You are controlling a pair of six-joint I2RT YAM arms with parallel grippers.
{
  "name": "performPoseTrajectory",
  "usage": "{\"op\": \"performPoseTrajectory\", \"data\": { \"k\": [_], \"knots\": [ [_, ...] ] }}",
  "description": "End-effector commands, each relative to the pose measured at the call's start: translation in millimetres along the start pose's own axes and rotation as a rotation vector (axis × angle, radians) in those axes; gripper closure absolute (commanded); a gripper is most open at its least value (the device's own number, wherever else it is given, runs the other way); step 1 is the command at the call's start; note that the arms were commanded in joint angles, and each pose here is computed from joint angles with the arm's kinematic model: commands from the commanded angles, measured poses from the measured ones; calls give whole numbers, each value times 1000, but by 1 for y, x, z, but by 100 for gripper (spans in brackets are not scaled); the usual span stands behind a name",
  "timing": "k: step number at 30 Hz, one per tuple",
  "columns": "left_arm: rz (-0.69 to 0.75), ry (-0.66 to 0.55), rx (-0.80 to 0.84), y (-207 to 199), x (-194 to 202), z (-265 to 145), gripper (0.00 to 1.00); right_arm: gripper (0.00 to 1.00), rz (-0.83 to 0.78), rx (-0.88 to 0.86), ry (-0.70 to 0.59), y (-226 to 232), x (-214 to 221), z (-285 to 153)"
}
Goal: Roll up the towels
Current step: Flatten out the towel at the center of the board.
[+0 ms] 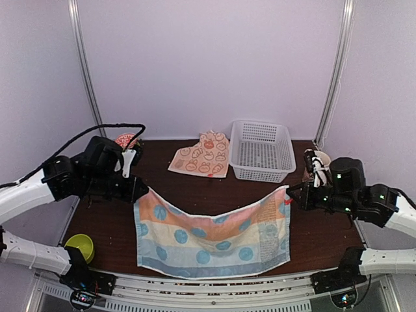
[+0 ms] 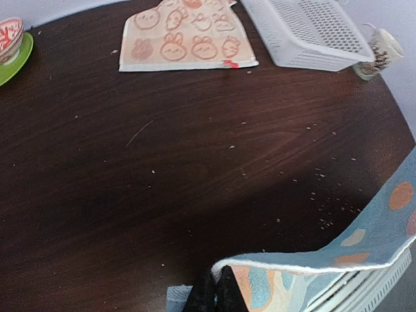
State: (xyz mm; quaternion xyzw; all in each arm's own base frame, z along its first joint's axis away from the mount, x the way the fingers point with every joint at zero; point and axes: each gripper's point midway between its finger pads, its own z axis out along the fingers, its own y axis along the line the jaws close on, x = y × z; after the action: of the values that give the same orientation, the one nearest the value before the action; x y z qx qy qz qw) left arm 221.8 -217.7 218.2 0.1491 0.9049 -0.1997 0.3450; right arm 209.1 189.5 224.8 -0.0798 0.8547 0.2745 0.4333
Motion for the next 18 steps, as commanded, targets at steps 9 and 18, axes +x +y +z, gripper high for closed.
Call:
{"op": "performPoseTrajectory", "data": {
  "k": [9,18],
  "knots": [
    [-58,-33,-111,65,-21,88,100,100,152,211,10,-77,9,87],
    [-110,-102,-162,92,-36,111,100,100,126,288,16,-94,1,123]
  ]
}}
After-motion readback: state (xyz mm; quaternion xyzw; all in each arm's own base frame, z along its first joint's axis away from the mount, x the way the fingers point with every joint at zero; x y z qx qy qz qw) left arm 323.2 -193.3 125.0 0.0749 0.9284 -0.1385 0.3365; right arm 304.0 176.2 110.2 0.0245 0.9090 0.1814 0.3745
